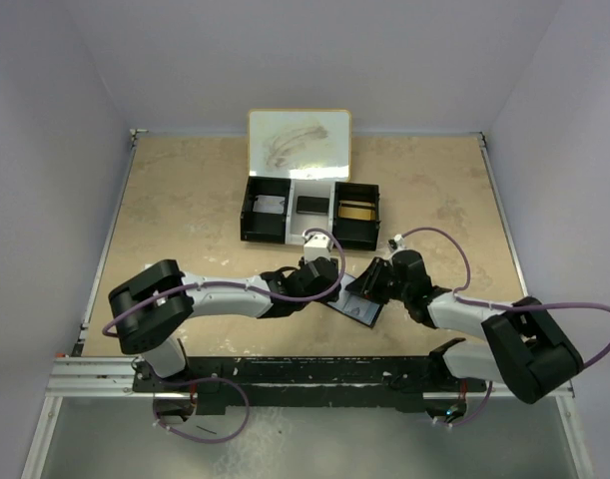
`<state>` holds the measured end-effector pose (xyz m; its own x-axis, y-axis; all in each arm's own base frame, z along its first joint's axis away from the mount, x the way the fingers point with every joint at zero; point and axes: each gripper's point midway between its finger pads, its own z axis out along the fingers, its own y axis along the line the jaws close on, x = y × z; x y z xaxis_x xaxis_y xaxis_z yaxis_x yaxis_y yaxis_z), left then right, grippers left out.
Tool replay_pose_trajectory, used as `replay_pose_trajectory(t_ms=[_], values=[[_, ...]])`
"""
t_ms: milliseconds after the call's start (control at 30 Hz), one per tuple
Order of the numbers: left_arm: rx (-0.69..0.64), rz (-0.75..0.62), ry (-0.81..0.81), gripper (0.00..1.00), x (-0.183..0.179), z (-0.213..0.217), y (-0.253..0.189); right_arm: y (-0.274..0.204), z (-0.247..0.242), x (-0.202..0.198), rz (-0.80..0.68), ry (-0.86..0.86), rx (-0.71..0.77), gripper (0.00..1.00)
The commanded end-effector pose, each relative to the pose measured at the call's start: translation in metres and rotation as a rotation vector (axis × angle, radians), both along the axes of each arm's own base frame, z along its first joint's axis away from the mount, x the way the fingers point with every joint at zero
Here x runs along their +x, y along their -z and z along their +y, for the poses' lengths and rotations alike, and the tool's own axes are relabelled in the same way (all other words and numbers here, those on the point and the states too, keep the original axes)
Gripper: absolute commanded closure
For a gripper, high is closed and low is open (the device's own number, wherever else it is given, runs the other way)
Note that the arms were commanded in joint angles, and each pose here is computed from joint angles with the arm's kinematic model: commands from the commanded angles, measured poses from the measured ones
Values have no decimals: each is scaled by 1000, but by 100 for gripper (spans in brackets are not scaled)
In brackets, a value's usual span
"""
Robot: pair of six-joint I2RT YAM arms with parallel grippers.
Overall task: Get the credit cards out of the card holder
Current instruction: Remove the credit card from the card holder.
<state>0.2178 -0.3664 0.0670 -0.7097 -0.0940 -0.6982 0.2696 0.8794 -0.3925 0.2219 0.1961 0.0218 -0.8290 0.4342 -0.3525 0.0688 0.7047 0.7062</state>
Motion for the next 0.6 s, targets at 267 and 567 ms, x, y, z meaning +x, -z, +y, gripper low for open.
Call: replay_pose_trajectory(t_ms=[267,567], values=[[29,19,-54,76,0,20,42,21,10,-11,54,-57,54,73],[-47,49,-70,86,-23,37,37,-11,39,-8,-67,-228,176,88]])
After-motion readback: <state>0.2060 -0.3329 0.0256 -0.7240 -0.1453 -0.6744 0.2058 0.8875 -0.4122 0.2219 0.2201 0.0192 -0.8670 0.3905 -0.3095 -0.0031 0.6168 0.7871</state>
